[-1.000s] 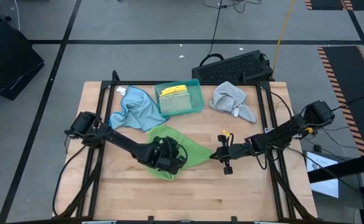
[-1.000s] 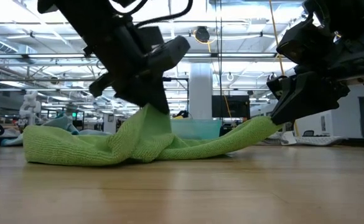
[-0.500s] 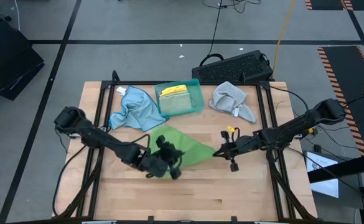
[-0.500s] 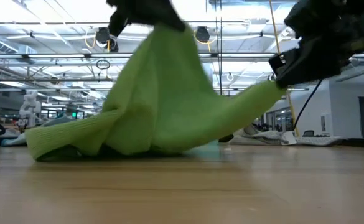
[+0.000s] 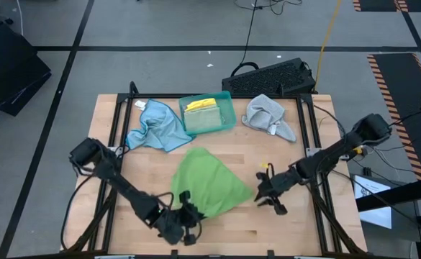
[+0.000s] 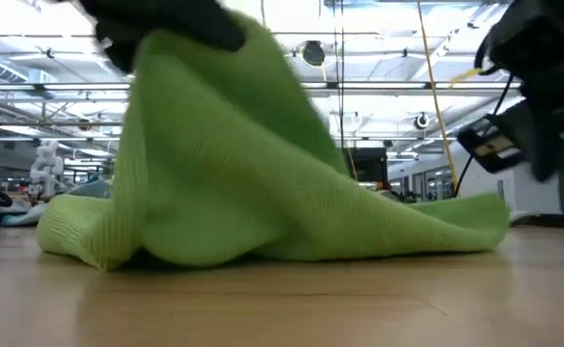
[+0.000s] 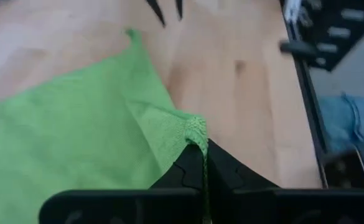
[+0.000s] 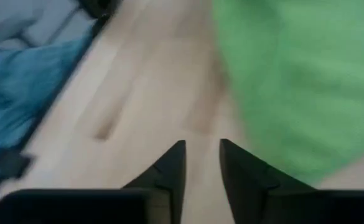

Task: Fold microfiber towels
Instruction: Fold the green microfiber cloth

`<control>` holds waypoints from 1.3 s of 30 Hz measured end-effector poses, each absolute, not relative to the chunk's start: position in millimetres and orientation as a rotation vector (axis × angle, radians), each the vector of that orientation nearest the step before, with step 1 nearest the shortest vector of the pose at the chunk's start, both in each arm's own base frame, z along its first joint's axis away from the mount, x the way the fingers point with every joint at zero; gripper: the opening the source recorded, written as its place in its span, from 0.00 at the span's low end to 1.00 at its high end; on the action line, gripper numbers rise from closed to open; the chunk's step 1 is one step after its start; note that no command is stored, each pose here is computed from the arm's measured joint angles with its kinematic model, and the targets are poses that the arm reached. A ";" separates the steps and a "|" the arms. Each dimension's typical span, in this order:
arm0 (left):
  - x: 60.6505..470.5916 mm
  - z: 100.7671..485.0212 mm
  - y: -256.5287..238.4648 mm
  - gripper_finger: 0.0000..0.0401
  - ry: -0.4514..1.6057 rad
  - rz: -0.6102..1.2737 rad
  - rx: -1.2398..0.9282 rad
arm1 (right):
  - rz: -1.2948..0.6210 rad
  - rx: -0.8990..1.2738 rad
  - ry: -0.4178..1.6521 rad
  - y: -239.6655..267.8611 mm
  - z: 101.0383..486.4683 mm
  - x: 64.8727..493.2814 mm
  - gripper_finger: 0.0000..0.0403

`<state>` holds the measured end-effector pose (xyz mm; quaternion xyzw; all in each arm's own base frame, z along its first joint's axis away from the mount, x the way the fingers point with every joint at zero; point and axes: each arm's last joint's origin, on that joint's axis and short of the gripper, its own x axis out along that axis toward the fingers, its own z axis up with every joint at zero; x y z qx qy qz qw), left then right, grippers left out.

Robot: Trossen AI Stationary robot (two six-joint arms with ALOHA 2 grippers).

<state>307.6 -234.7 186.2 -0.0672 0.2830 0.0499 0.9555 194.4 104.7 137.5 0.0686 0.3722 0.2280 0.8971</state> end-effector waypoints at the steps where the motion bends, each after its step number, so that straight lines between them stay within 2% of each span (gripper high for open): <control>1: 305.0 182.8 -239.1 0.01 0.582 0.092 -0.133 | 0.505 0.144 0.786 108.7 135.5 193.0 0.27; 4: 300.3 174.0 -249.8 0.01 0.593 0.078 -0.153 | 0.543 0.107 0.813 118.5 130.1 187.9 0.35; 7: 297.8 169.2 -255.0 0.02 0.594 0.076 -0.165 | 0.513 -0.025 0.796 125.9 126.9 181.9 0.42; 14: 296.9 168.1 -256.4 0.02 0.587 0.083 -0.158 | 0.283 -0.290 0.678 123.5 128.9 182.8 0.49; 21: 298.6 168.3 -254.7 0.01 0.584 0.089 -0.157 | 0.442 -0.329 0.652 109.5 129.5 197.3 0.47; 27: 298.8 168.4 -254.5 0.03 0.583 0.089 -0.154 | 0.510 -0.327 0.646 95.1 125.7 207.9 0.44; 31: 298.8 168.4 -254.5 0.01 0.583 0.089 -0.153 | 0.563 -0.298 0.650 86.1 125.4 211.3 0.41; 39: 299.8 169.5 -254.9 0.02 0.572 0.079 -0.143 | 0.601 -0.283 0.641 77.3 125.7 214.4 0.33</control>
